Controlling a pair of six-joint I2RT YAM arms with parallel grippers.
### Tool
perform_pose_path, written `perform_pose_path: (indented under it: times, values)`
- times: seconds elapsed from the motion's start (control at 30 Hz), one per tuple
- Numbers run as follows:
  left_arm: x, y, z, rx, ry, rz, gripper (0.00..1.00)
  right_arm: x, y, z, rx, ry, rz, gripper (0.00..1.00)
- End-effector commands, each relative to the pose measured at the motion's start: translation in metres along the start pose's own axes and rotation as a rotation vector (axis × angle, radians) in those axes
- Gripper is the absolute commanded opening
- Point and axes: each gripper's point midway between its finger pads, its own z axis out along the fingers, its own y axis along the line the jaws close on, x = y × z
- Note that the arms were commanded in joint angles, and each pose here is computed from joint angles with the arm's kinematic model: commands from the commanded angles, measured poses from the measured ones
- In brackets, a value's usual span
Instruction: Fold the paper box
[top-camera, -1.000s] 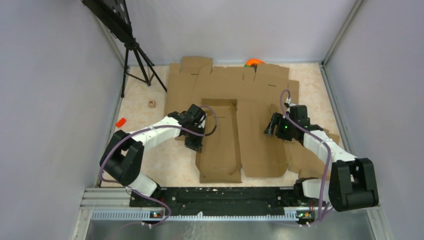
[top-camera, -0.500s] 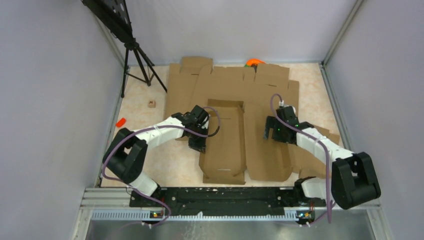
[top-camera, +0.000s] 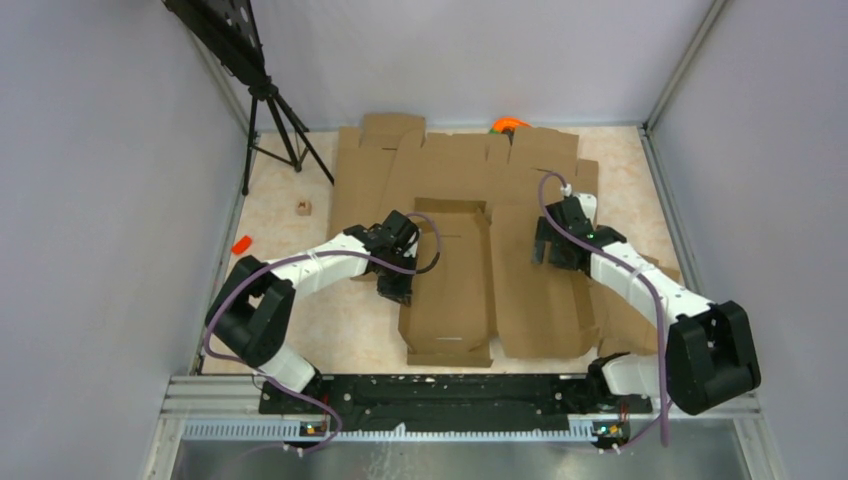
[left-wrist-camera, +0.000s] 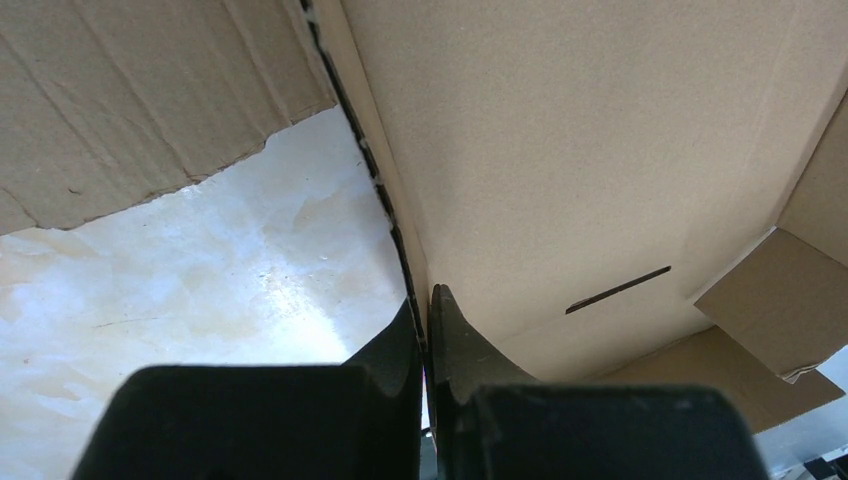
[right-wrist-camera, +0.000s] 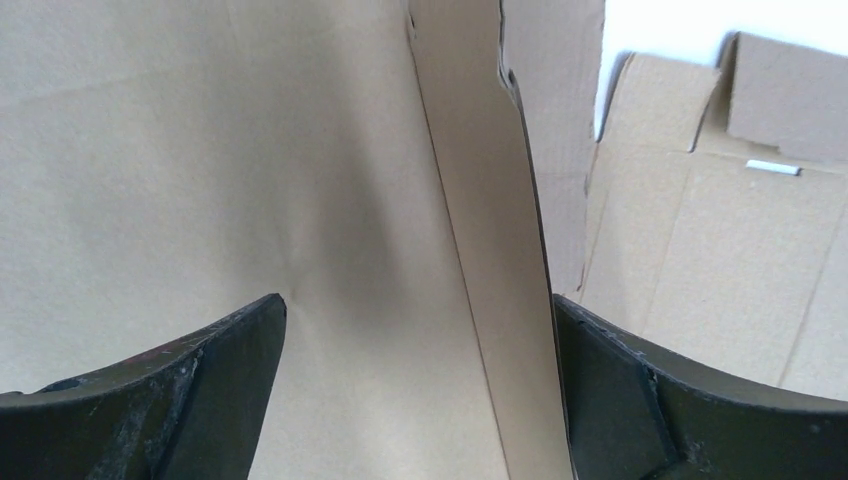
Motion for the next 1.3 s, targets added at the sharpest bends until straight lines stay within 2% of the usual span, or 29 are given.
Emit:
perform_pose_path:
  times: [0.0,0.2,0.3,0.4,0.47,0.57,0.73,0.87,1.07,1.13,1.2,1.27]
  values:
    - [-0.005,-0.012,-0.002,0.035,-0.006,0.034,0.02,-0.035,0.0,-0.02,0.014,-0.096,0.011,0.98]
    - [-0.002,-0.009,-0.001,0.03,-0.004,0.026,0.02,-0.05,-0.009,-0.03,0.042,-0.132,0.043,0.99]
    - [-0.001,-0.007,0.0,0.027,-0.001,0.009,0.02,-0.052,0.0,-0.027,-0.13,-0.086,0.128,0.99]
    - [-0.001,-0.007,-0.001,0.041,-0.007,-0.008,0.02,-0.047,0.022,-0.03,-0.39,-0.033,0.204,0.98]
    - [-0.001,-0.008,-0.002,0.053,-0.012,-0.013,0.03,-0.043,0.032,-0.032,-0.466,-0.012,0.211,0.98]
    - [-0.002,-0.008,-0.004,0.06,-0.021,-0.019,0.03,-0.041,0.027,-0.026,-0.418,0.009,0.226,0.99]
    - [-0.002,-0.003,-0.006,0.063,-0.029,-0.042,0.03,-0.051,-0.033,-0.007,-0.058,-0.038,0.325,0.99]
    - [-0.002,0.002,-0.007,0.071,-0.037,-0.074,0.03,-0.059,-0.052,-0.001,-0.014,-0.045,0.398,0.99]
    - [-0.003,0.011,-0.011,0.077,-0.048,-0.1,0.04,-0.079,-0.09,-0.019,0.16,-0.146,0.471,0.99]
    - [-0.002,0.01,-0.01,0.085,-0.044,-0.096,0.04,-0.086,-0.095,-0.03,0.16,-0.21,0.485,0.98]
    - [-0.003,0.006,-0.01,0.106,-0.04,-0.094,0.06,-0.092,-0.079,-0.038,0.03,-0.273,0.428,0.97]
    - [-0.003,0.003,-0.01,0.119,-0.034,-0.09,0.12,-0.087,-0.056,-0.041,-0.118,-0.272,0.367,0.97]
